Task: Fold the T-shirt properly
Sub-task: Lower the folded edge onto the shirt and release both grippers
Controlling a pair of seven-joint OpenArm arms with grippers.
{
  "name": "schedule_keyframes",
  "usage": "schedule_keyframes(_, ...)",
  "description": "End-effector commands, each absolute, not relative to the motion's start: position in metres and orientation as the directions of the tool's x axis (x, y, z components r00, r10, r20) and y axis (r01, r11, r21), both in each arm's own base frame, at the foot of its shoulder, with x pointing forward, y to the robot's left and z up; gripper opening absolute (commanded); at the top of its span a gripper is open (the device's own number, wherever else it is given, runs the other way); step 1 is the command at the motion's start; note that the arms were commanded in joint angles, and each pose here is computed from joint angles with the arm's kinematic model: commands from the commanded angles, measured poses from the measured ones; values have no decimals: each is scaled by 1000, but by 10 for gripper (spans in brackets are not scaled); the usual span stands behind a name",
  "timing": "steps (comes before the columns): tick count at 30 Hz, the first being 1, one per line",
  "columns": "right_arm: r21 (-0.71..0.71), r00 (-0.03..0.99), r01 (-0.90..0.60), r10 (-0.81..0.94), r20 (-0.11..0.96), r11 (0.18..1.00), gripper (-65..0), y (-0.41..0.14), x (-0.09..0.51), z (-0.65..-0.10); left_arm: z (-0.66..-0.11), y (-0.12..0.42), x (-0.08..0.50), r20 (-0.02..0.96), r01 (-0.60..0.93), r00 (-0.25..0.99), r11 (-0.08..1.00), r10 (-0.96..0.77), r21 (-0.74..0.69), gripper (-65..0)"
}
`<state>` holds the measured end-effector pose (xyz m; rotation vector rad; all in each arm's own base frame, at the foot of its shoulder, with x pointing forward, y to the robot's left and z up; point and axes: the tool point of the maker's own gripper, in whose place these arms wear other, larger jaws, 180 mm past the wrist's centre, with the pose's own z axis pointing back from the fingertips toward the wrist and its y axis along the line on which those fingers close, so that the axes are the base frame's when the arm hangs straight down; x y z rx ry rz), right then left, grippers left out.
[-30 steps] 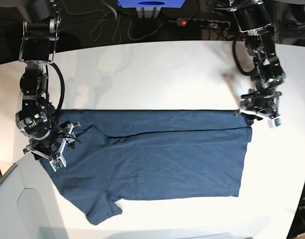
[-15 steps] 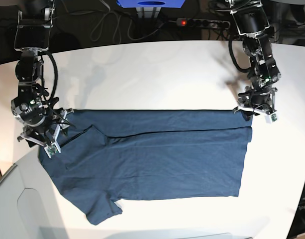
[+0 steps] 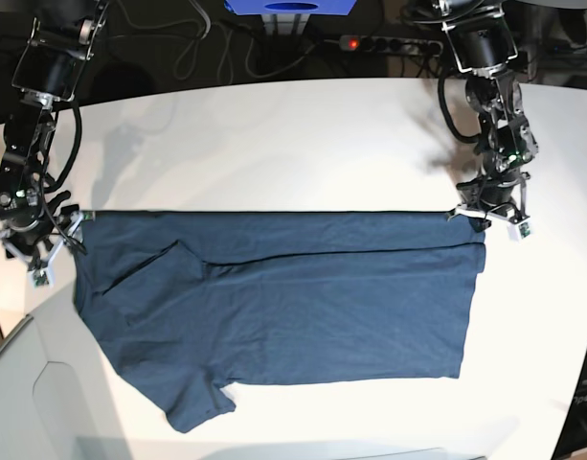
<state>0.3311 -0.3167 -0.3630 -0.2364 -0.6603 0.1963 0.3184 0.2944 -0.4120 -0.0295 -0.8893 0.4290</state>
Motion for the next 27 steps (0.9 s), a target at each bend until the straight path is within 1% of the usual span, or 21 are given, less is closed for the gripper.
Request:
schedule_keyframes(1, -292, 743, -96, 263, 615, 952, -254, -323, 344, -348, -404, 298, 324, 761, -344, 537, 918, 365, -198, -650)
schedule_keyframes(8, -212, 771, -80, 195, 606, 974, -258, -326, 345, -383, -405, 298, 323, 760, -344, 539, 919, 363, -194, -650)
schedule_keyframes(11, -185, 796, -72, 168, 582, 980, -259, -328, 341, -398, -404, 299, 323, 761, -348, 536, 917, 365, -195, -650)
schedule_keyframes(12, -179, 799, -77, 168, 577, 981, -259, -327, 339, -400, -404, 299, 323, 761, -348, 536, 917, 365, -195, -650)
schedule_keyframes(14, -169, 797, -134, 208, 567, 976, -261, -320, 338, -403, -404, 299, 323, 761, -347, 537, 918, 364, -195, -650)
schedule_keyframes(15, -165, 796, -165, 230, 560, 972, -274, -316, 337, -404, -404, 299, 323, 761, -347, 537, 918, 364, -195, -650)
schedule_keyframes(17, -159, 798, -190, 246, 550, 969, -333, -313, 335, -406, -405, 298, 323, 760, -344, 539, 919, 363, -194, -650)
schedule_keyframes(18, -158, 799, -192, 248, 547, 969, -376, -312, 334, -407, -405, 298, 323, 760, -344, 539, 919, 363, -194, -650)
schedule_keyframes(23, -155, 806, -198, 251, 536, 968, -628, -311, 330, -412, -405, 298, 323, 760, -346, 539, 918, 362, -193, -650)
schedule_keyframes(24, -158, 806, -198, 252, 535, 967, -650, -312, 330, -411, -405, 298, 323, 760, -346, 539, 918, 362, -193, -650)
schedule_keyframes(26, -160, 807, -197, 253, 534, 967, -641, -313, 330, -411, -404, 300, 323, 762, -349, 536, 917, 364, -193, -650)
schedule_keyframes(27, -163, 805, -199, 256, 535, 966, -647, -313, 330, -410, -402, 300, 323, 763, -348, 535, 917, 363, -193, -650)
